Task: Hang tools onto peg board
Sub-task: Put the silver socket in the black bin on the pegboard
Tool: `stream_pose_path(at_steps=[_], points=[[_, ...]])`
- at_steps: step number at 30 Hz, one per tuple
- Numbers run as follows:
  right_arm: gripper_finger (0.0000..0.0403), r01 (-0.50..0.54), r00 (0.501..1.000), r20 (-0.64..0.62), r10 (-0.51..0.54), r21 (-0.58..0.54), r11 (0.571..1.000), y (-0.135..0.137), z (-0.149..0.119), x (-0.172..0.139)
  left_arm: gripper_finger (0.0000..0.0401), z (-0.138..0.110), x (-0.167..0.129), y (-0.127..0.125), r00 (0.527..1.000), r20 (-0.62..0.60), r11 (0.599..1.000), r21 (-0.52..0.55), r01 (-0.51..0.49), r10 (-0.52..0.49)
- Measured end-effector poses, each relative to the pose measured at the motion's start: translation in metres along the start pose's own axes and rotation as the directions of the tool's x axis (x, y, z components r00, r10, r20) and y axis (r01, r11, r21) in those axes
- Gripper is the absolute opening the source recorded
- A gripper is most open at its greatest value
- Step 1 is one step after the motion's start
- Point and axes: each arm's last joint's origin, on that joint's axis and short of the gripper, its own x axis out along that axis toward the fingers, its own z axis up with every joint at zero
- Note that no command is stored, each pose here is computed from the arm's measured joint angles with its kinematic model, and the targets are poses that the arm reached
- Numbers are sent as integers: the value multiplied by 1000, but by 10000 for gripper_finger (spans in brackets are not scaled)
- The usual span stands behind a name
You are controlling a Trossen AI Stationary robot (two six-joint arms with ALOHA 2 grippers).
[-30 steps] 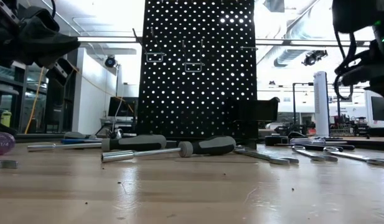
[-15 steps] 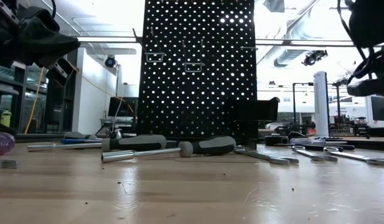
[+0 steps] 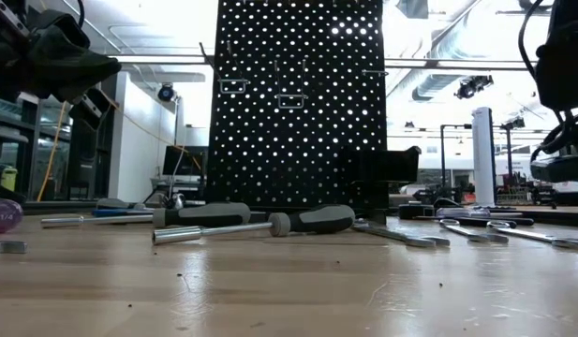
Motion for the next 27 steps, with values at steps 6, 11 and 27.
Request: stream_pose_path(at_steps=[6, 11, 27], points=[[151, 12, 1000, 19, -12, 1, 1000, 1, -1, 3, 0, 0, 0, 0, 1000, 0, 1000, 0, 0, 0], [151, 35, 997, 62, -36, 8, 999, 4, -3, 8, 0, 0, 0, 0, 1000, 0, 1000, 0, 0, 0], [146, 94, 981, 166, -96, 18, 995, 10, -7, 21, 0, 0, 0, 0, 1000, -1, 1000, 0, 0, 0]])
